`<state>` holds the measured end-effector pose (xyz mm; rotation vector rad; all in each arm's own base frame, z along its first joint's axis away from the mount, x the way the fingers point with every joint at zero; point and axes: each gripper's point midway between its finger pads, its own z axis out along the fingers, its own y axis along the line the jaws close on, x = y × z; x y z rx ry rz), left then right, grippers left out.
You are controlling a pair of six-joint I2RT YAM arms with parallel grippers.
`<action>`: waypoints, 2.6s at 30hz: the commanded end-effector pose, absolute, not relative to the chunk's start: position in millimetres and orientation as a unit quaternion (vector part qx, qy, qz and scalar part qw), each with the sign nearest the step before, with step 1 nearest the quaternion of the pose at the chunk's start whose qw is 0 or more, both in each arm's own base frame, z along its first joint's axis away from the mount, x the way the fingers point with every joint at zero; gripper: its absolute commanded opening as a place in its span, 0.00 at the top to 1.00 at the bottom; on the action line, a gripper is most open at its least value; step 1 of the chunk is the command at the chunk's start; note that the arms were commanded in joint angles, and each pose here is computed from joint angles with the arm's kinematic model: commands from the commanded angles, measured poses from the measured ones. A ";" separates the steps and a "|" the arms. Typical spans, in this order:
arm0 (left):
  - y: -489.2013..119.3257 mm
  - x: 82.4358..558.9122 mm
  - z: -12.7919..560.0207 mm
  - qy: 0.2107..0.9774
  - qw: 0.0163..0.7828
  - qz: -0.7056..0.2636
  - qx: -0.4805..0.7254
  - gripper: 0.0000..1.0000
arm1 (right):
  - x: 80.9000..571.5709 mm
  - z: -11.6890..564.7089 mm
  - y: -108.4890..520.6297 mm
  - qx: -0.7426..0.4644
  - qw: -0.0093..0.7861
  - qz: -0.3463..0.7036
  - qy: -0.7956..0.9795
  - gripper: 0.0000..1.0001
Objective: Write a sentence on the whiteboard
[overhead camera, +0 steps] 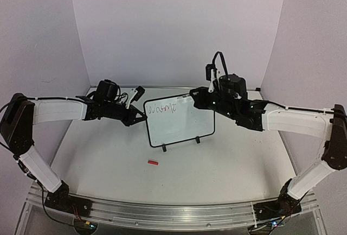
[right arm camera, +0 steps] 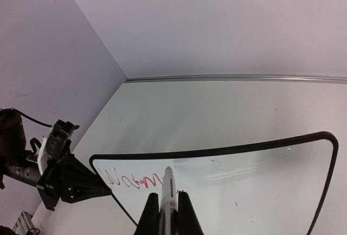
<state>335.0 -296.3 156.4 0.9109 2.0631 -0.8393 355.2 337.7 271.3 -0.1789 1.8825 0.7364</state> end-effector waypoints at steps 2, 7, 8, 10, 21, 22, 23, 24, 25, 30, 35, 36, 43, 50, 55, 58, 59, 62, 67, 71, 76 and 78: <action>-290.1 343.0 140.4 0.815 0.351 -0.285 0.363 1.00 | 365.7 288.0 340.8 -0.069 0.549 0.306 0.775 1.00; -290.6 343.3 141.1 0.814 0.352 -0.285 0.364 1.00 | 369.0 278.5 341.1 -0.067 0.544 0.295 0.783 1.00; -290.2 343.5 140.9 0.814 0.352 -0.285 0.364 1.00 | 369.4 276.5 340.5 -0.067 0.543 0.292 0.785 1.00; -290.1 343.6 140.3 0.815 0.352 -0.285 0.363 1.00 | 369.4 273.4 339.0 -0.066 0.541 0.287 0.788 1.00; -290.1 343.4 140.8 0.814 0.352 -0.284 0.364 1.00 | 364.6 243.5 336.3 -0.067 0.514 0.276 0.809 1.00; -290.0 343.5 141.8 0.814 0.353 -0.284 0.364 1.00 | 364.5 241.6 336.2 -0.067 0.512 0.276 0.810 1.00; -290.0 343.6 142.1 0.814 0.353 -0.284 0.364 1.00 | 364.2 239.6 336.5 -0.067 0.510 0.276 0.812 1.00; -290.0 343.7 142.0 0.814 0.353 -0.284 0.364 1.00 | 363.7 237.6 336.9 -0.067 0.508 0.277 0.813 1.00; -290.2 343.7 141.9 0.814 0.353 -0.284 0.364 1.00 | 363.2 236.0 337.6 -0.067 0.506 0.278 0.814 1.00; -290.1 343.6 143.0 0.813 0.354 -0.285 0.363 1.00 | 361.6 226.2 339.3 -0.068 0.494 0.281 0.820 1.00; -290.1 343.3 142.6 0.813 0.354 -0.285 0.364 1.00 | 360.8 223.6 338.1 -0.065 0.492 0.280 0.822 1.00; -290.2 343.4 142.8 0.813 0.354 -0.285 0.364 1.00 | 360.8 224.9 338.1 -0.065 0.493 0.280 0.821 1.00; -289.9 342.7 142.0 0.814 0.353 -0.285 0.364 1.00 | 363.1 244.2 340.7 -0.060 0.509 0.298 0.805 1.00; -289.6 342.6 142.9 0.814 0.353 -0.285 0.363 1.00 | 362.5 260.8 340.7 -0.050 0.523 0.316 0.790 1.00; -289.8 342.7 143.6 0.813 0.354 -0.285 0.363 1.00 | 360.7 266.4 335.1 -0.043 0.530 0.318 0.785 1.00; -289.9 342.7 143.1 0.813 0.353 -0.286 0.363 1.00 | 361.9 264.8 330.7 -0.037 0.534 0.310 0.786 1.00; -289.8 342.6 143.4 0.813 0.354 -0.286 0.363 1.00 | 362.2 263.8 329.4 -0.035 0.535 0.306 0.787 1.00; -289.5 342.6 144.2 0.813 0.355 -0.285 0.363 1.00 | 363.3 260.6 324.7 -0.028 0.537 0.296 0.789 1.00; -289.2 341.6 144.9 0.813 0.355 -0.285 0.363 1.00 | 363.1 260.5 318.7 -0.021 0.543 0.288 0.789 1.00; -289.1 342.1 144.5 0.813 0.355 -0.285 0.363 1.00 | 363.3 260.0 314.7 -0.017 0.545 0.282 0.789 1.00; -289.6 342.1 144.9 0.813 0.355 -0.286 0.363 1.00 | 362.6 255.7 317.3 -0.022 0.540 0.282 0.793 1.00; -289.7 342.2 145.6 0.812 0.356 -0.286 0.363 1.00 | 362.9 253.3 318.5 -0.024 0.537 0.282 0.795 1.00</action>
